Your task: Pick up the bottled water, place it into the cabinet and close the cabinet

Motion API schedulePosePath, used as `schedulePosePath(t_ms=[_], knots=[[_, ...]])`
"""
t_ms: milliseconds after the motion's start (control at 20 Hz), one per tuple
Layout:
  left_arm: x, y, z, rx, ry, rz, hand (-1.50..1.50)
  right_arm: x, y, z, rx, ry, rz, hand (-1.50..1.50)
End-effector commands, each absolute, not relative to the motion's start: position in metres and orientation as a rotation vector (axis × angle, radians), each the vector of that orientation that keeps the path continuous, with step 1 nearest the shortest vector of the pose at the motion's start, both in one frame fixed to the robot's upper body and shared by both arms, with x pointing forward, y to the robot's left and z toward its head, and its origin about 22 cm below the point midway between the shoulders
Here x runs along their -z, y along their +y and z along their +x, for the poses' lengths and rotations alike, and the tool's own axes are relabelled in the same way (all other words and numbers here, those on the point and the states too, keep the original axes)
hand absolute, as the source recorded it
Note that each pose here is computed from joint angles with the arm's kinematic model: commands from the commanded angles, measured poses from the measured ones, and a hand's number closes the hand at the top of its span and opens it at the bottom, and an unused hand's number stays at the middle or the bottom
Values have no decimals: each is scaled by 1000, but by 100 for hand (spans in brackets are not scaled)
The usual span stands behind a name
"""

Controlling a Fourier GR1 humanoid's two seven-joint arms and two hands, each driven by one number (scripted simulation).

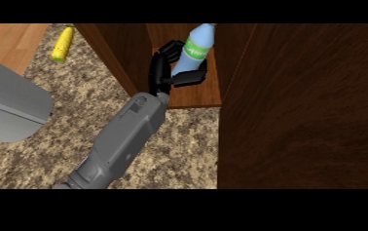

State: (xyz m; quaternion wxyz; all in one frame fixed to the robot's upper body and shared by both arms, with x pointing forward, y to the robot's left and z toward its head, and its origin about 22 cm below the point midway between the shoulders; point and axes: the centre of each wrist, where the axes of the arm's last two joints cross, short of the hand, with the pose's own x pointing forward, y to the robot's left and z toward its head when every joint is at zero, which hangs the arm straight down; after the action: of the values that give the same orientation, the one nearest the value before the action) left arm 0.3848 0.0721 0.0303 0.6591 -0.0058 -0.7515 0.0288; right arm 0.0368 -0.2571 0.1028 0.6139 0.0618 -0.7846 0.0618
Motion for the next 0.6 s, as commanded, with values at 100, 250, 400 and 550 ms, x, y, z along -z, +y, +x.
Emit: schedulePosePath(t_ms=[100,250,400,550], knots=[[-24,77,401,-31,-1687,105,150,-122,-262,33,-105,-1862,205,-150],[-24,78,408,91,-1682,258,150,-116,-261,35,-87,-1860,208,-150],[-32,93,422,54,-1633,317,150,-109,-261,38,-101,-1852,225,-150],[-9,108,415,-30,-1607,345,150,-114,-260,36,-108,-1864,215,-150]])
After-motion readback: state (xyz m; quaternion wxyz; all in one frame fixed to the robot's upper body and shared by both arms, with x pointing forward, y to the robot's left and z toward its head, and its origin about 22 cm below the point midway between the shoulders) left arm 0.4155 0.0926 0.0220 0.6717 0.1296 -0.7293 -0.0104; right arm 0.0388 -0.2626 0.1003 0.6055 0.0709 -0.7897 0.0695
